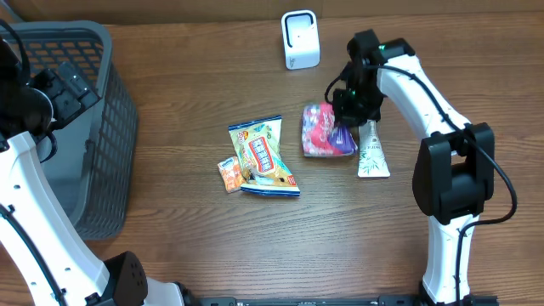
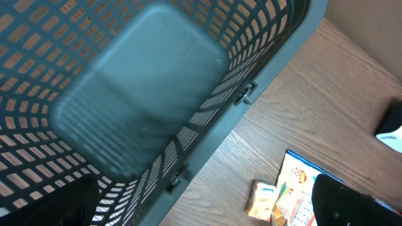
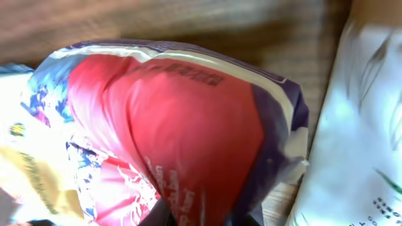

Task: Scan the item barcode
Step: 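Lift the purple-red bag past the white scanner and carry it off right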

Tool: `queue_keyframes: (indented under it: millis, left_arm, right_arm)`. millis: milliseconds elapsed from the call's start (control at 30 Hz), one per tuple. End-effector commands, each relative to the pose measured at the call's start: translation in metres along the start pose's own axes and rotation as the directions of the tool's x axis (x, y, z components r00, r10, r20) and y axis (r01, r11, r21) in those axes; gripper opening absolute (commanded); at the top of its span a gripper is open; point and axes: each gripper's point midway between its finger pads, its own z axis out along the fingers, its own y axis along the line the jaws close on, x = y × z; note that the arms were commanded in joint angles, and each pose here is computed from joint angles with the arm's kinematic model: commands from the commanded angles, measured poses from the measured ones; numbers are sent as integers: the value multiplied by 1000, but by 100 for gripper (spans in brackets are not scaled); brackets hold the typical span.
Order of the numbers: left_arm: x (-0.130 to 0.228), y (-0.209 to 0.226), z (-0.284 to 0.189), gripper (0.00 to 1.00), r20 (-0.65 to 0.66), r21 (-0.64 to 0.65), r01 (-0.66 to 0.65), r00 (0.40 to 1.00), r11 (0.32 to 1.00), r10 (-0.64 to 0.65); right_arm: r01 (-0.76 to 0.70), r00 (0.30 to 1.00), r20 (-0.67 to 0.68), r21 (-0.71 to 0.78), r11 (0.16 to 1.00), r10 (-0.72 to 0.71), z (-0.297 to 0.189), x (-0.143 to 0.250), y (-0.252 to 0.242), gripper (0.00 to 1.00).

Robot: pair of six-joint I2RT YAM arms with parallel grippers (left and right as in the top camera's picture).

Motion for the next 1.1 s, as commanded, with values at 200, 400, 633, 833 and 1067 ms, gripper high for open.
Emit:
queue_keyframes:
  millis: [200, 400, 633, 833, 1067]
  left_arm:
    - [0, 1, 3, 100, -7, -12, -16, 1000, 1000, 16]
    - [0, 1, 3, 100, -7, -12, -16, 1000, 1000, 16]
    - [0, 1, 3, 100, -7, -12, -16, 1000, 1000, 16]
    - [0, 1, 3, 100, -7, -12, -16, 1000, 1000, 16]
    - [0, 1, 3, 100, -7, -12, -16, 1000, 1000, 16]
  right_arm:
    - [-34, 988, 137, -244, 969, 69, -23, -42, 52, 4]
    - [-50, 928, 322, -392, 919, 188, -50, -99, 80, 4]
    - [-37, 778, 498, -571, 820, 382, -104, -164, 97, 4]
    - [-50, 615, 578, -650, 759, 536, -142, -198, 93, 4]
    - [-148, 606, 526, -662, 735, 596, -97, -212, 78, 4]
